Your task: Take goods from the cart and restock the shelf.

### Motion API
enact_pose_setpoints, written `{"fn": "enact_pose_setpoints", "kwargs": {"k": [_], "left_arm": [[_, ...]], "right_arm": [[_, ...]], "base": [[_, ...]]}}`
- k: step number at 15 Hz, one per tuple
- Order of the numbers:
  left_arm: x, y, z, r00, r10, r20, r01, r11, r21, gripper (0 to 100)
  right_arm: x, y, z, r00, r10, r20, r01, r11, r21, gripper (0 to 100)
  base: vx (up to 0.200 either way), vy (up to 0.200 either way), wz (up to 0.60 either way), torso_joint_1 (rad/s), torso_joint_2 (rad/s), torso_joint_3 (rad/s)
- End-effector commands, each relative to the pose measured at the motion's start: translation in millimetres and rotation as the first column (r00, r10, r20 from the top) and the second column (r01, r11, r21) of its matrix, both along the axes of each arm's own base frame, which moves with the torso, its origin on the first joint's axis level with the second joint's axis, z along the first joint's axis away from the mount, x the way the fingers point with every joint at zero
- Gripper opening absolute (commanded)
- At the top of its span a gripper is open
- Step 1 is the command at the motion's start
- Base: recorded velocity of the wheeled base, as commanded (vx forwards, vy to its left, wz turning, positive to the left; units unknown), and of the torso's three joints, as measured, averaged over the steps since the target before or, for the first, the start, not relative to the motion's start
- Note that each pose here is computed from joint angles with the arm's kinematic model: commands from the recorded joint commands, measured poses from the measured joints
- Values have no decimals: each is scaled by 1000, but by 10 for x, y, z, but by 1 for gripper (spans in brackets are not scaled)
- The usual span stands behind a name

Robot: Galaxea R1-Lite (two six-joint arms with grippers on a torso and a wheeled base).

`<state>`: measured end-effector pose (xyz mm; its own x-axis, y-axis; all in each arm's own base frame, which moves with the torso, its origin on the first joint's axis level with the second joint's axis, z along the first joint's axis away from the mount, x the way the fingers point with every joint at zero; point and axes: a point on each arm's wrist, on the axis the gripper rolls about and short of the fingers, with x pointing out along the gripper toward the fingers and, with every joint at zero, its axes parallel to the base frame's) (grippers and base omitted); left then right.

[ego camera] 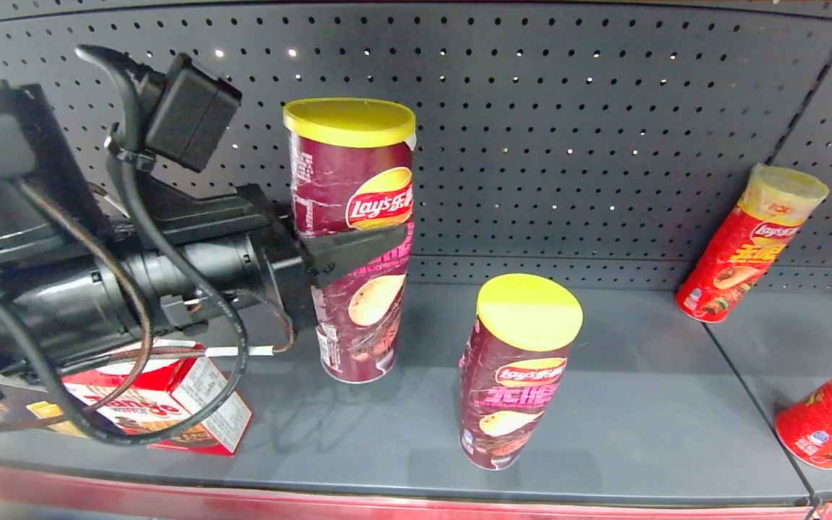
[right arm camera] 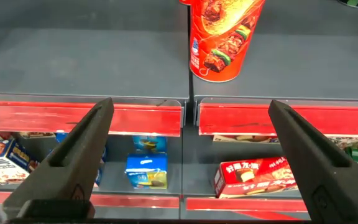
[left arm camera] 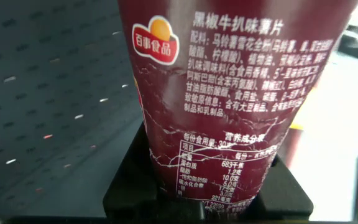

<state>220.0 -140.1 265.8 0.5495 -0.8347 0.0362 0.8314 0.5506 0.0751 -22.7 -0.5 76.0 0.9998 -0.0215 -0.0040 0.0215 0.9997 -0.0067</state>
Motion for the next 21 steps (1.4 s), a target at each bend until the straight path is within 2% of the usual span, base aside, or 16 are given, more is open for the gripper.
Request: {"fn": "enact_pose_setpoints", "kwargs": {"k": [1,3,4,5,7,10,13,21], "left_arm": [[390,-149,-134,999,22,-42,-21,1000,21,0],[561,-163,-92,999,33,-7,-33,999,7,0],[697,-201,-84,1000,17,4,-17,1000,2,0],[809,-257,-132,1000,-4,4,4,1000,11,0],[976,-351,-146,999,-47,29,47,999,-3,0],[1252,-498,-187,992,-72,101,76,997,-34,0],[1380,-574,-314,991,-95,90,98,995,-25,0],[1548,-681,-653,987,-129,96,132,991,-27,0]], "right_arm": [[-1,0,1,1000,0,1,0,1000,0,100],[1,0,-3,1000,0,-1,0,1000,0,100],[2,0,-3,1000,0,-2,0,1000,0,100],[1,0,1,1000,0,-1,0,1000,-1,100],[1,0,1,1000,0,-1,0,1000,0,100],[1,0,1,1000,0,-1,0,1000,-1,100],[1,0,1,1000,0,-1,0,1000,-1,100],[1,0,1,1000,0,-1,0,1000,0,100]], "base": [[0,0,0,0,0,0],[0,0,0,0,0,0],[0,0,0,0,0,0],[0,0,0,0,0,0],[0,0,0,0,0,0],[0,0,0,0,0,0],[0,0,0,0,0,0],[0,0,0,0,0,0]]}}
